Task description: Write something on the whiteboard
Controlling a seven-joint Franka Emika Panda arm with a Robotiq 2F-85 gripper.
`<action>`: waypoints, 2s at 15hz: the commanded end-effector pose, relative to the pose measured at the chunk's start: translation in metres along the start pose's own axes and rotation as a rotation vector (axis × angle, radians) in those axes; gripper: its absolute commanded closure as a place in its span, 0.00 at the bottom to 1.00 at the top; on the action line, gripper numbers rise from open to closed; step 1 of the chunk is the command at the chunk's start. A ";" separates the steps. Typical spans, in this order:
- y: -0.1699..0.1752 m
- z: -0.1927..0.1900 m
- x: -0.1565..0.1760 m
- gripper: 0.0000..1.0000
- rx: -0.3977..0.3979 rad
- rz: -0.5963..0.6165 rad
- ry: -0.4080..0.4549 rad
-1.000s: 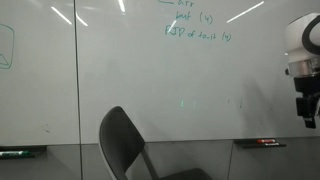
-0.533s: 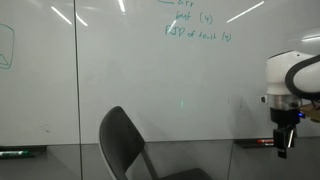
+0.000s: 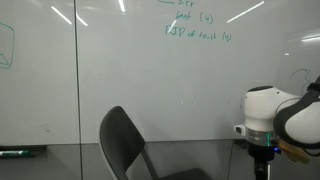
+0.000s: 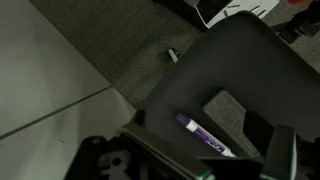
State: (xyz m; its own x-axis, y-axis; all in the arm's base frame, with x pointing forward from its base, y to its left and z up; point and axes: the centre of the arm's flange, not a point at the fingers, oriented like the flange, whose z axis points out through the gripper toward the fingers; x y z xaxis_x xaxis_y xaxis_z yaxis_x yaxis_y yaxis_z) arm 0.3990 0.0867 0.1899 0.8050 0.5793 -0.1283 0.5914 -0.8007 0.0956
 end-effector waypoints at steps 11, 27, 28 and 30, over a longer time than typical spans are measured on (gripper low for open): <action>-0.004 0.130 0.075 0.00 -0.048 -0.393 0.103; -0.025 0.148 0.100 0.26 -0.057 -0.542 0.098; -0.025 0.149 0.099 0.34 -0.055 -0.542 0.092; -0.025 0.151 0.095 0.49 -0.044 -0.537 0.083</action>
State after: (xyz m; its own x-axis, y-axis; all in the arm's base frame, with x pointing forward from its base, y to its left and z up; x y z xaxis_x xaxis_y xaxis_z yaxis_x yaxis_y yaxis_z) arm 0.4569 0.1418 0.0203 0.4089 0.9090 -0.0810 0.9117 -0.4028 0.0814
